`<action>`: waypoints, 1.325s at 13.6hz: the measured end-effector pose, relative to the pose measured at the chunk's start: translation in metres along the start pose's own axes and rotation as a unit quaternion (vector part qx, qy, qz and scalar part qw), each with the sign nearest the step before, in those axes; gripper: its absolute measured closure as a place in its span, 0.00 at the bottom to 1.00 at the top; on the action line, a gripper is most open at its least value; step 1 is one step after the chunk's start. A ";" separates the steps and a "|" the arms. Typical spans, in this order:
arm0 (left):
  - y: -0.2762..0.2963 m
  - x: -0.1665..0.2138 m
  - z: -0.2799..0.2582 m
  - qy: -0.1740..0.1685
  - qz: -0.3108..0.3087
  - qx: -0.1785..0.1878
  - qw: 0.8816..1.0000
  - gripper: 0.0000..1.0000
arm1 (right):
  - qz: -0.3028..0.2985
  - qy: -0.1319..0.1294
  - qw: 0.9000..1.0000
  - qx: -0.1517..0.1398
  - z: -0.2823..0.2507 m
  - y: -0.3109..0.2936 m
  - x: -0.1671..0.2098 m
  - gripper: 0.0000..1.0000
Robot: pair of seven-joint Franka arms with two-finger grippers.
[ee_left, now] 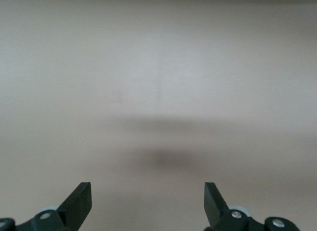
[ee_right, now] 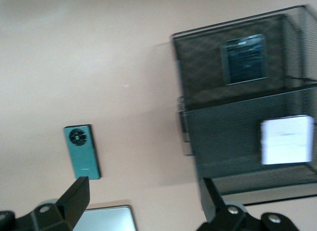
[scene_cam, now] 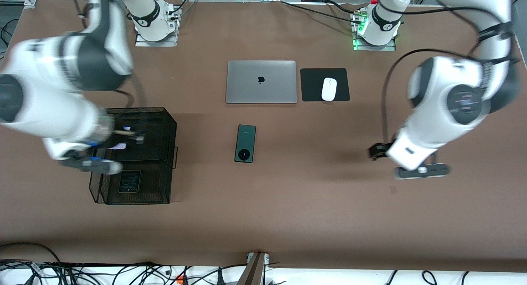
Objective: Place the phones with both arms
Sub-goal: 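Grasp the green phone with the right gripper while the left gripper withdraws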
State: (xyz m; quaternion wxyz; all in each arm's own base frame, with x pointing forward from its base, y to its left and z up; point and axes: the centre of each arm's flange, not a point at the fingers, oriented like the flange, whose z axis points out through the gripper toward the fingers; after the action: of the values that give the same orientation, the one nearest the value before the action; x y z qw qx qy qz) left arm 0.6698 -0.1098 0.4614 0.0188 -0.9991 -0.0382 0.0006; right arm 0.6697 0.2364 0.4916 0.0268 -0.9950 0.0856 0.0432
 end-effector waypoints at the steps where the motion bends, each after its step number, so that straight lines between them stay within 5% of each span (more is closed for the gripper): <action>1: -0.022 0.000 -0.009 -0.001 0.006 -0.002 1.000 0.00 | -0.004 0.007 1.000 -0.005 0.021 -0.034 -0.009 0.00; 6: -0.121 -0.012 -0.054 -0.010 0.033 -0.013 0.999 0.00 | 0.023 0.021 0.999 0.021 0.158 -0.147 -0.045 0.00; 10: -0.152 -0.032 -0.086 -0.020 0.045 -0.020 0.999 0.00 | 0.020 -0.004 1.000 0.008 0.232 -0.154 -0.058 0.00; 18: -0.160 -0.049 -0.110 -0.022 0.087 -0.030 0.996 0.00 | -0.048 0.004 0.999 -0.014 0.310 -0.175 -0.080 0.00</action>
State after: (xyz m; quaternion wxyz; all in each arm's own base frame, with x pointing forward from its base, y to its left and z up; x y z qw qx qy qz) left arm 0.6090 0.0422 0.5770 -0.0121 -0.9985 0.0485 0.0227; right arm 0.5959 0.4411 0.1989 0.0144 -0.9984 0.0370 0.0396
